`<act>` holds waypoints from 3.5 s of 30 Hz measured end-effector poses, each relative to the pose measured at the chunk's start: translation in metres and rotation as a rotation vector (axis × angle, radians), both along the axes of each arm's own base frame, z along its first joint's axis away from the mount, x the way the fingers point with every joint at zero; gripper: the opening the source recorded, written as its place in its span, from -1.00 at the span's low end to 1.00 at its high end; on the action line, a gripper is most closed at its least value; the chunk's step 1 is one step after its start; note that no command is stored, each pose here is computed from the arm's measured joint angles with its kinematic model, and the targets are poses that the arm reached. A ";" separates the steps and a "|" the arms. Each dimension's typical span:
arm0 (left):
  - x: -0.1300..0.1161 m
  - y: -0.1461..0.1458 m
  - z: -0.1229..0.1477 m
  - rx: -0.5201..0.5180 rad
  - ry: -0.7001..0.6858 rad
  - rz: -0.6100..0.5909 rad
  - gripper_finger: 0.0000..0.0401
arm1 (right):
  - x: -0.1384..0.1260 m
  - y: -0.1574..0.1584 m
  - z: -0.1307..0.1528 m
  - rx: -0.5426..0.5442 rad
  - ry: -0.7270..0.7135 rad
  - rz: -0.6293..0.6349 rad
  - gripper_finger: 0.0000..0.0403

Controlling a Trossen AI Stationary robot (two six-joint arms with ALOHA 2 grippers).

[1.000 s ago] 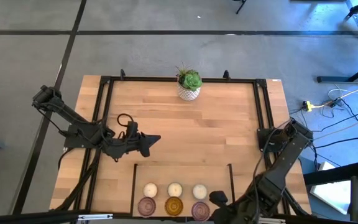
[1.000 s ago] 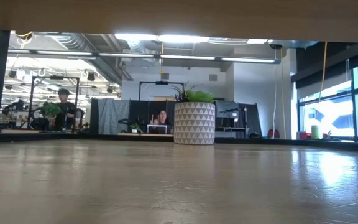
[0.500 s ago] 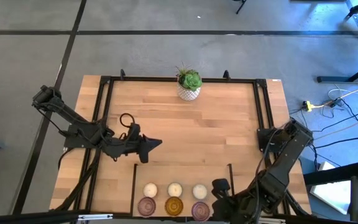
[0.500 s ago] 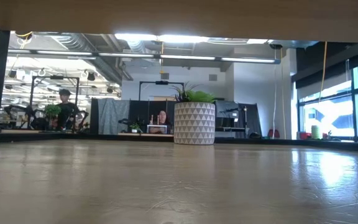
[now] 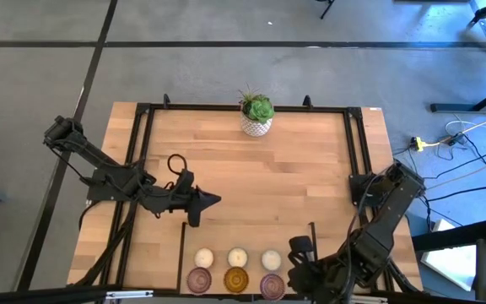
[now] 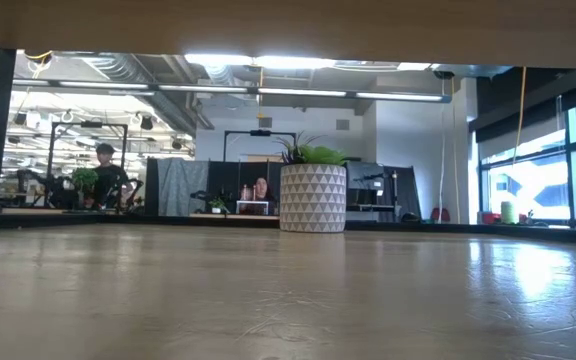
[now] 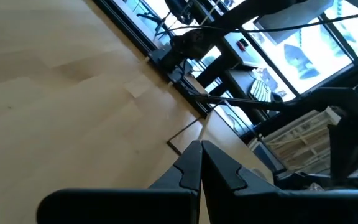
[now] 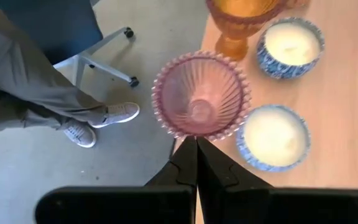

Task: Pick & Place candle stick holders
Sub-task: Adjust the pink candle holder on the shelf

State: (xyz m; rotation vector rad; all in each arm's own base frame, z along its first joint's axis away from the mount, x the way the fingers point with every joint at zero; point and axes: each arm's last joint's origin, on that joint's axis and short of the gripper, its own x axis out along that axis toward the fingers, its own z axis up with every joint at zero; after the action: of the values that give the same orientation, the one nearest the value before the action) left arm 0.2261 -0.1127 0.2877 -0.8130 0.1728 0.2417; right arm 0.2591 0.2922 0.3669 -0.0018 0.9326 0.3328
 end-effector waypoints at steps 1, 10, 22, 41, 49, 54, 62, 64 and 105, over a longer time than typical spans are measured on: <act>0.000 0.001 0.000 0.001 0.003 0.004 -0.99 | 0.001 -0.001 0.000 -0.004 -0.002 0.001 -1.00; 0.004 0.008 0.000 -0.018 0.007 0.011 -0.99 | 0.002 -0.018 0.014 -0.171 -0.072 -0.033 -1.00; 0.005 0.010 -0.001 -0.008 0.012 -0.004 -0.99 | 0.002 -0.019 0.015 -0.191 -0.089 -0.049 -1.00; 0.018 -0.029 0.114 0.274 -0.143 -0.087 -0.99 | -0.010 -0.039 0.006 -0.309 0.000 -0.347 -1.00; 0.056 -0.094 0.156 0.468 0.012 -0.216 -0.99 | -0.007 -0.040 0.007 -0.258 -0.013 -0.422 -1.00; 0.081 -0.137 0.138 0.558 0.137 -0.377 -0.99 | -0.005 -0.042 0.008 -0.226 -0.054 -0.518 -1.00; 0.110 -0.174 0.113 0.607 0.172 -0.664 -0.99 | 0.008 -0.045 0.010 -0.118 -0.065 -0.585 -1.00; 0.114 -0.180 0.114 0.660 0.132 -0.737 -0.99 | 0.010 -0.044 0.011 -0.084 -0.078 -0.587 -1.00; 0.151 -0.178 0.078 0.849 0.283 -0.824 -0.99 | -0.010 -0.018 0.010 0.201 0.157 -0.610 -1.00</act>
State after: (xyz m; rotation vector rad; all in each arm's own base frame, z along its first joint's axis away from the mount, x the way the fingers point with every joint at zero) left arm 0.3771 -0.2905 0.3652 0.1777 0.6035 -0.3462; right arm 0.2496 0.2741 0.3765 0.4903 1.0035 -0.1444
